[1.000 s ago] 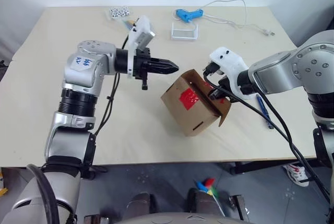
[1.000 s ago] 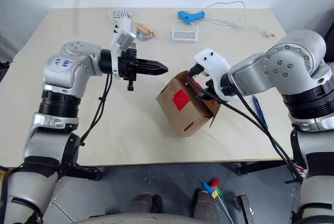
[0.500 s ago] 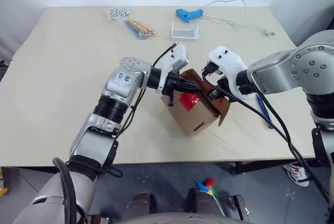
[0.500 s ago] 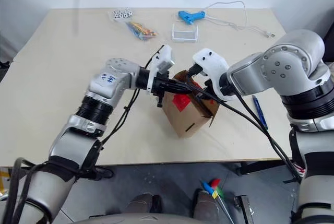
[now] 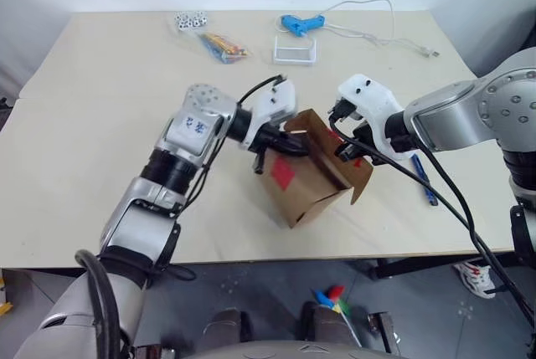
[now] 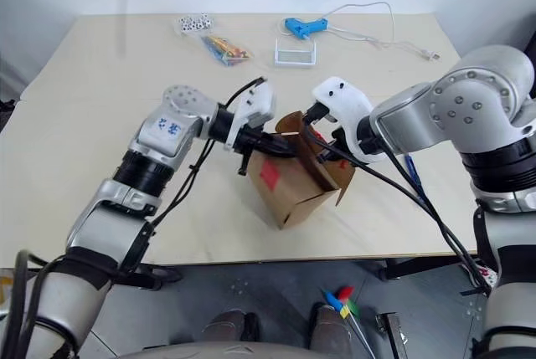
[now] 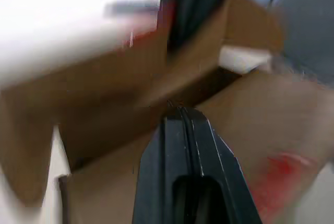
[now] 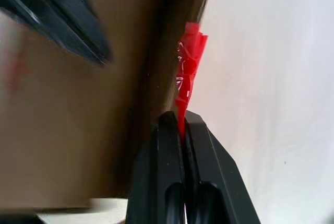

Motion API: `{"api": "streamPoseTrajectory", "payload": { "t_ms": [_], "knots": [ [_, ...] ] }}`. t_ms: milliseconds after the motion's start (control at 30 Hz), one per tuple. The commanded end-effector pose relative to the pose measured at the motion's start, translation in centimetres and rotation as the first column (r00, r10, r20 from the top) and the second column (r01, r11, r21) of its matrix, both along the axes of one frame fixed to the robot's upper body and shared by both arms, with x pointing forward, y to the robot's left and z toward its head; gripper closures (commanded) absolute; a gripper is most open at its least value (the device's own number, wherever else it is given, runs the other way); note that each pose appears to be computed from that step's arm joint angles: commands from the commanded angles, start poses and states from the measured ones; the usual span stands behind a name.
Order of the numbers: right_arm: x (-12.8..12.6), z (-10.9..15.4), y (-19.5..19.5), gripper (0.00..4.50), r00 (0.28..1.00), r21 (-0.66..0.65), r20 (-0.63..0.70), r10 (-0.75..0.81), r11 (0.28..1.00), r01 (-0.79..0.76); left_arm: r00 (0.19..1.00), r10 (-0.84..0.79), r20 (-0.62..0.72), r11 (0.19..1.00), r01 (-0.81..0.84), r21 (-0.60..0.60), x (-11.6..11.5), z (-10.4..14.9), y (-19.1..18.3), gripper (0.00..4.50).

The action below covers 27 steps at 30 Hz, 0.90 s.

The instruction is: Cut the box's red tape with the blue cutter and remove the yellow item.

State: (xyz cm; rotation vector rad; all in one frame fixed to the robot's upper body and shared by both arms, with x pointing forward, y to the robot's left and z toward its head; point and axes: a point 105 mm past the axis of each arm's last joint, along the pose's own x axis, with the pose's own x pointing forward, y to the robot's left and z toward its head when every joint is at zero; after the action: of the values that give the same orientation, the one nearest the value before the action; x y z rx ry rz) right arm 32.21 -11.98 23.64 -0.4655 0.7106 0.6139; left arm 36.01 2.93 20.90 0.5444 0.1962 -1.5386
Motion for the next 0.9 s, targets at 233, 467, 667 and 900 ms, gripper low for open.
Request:
{"api": "streamPoseTrajectory", "payload": {
  "t_ms": [233, 467, 667, 900],
  "knots": [
    [-0.7, 0.9, -1.5, 4.48, 0.999, 0.038, 0.0, -0.042, 0.998, 0.042, 0.998, 0.057, 0.014, 0.994, -0.058, 0.088, -1.1, -1.3, 2.1, 4.5],
    [-0.8, -0.6, -3.4, 4.48, 0.991, 0.056, -0.057, -0.124, 0.99, 0.127, 0.99, 0.138, -0.002, 0.986, -0.137, 0.09, -1.9, -1.7, 3.9, 4.5],
    [-1.3, -1.0, -4.1, 4.48, 0.986, 0.064, -0.073, -0.152, 0.986, 0.156, 0.981, 0.195, -0.013, 0.976, -0.193, 0.097, -2.8, -1.7, 5.2, 4.5],
    [-1.7, -1.8, -4.4, 4.48, 0.976, 0.106, -0.111, -0.185, 0.975, 0.197, 0.969, 0.242, -0.052, 0.964, -0.234, 0.125, -4.0, -2.2, 6.7, 4.5]
  ]
}}
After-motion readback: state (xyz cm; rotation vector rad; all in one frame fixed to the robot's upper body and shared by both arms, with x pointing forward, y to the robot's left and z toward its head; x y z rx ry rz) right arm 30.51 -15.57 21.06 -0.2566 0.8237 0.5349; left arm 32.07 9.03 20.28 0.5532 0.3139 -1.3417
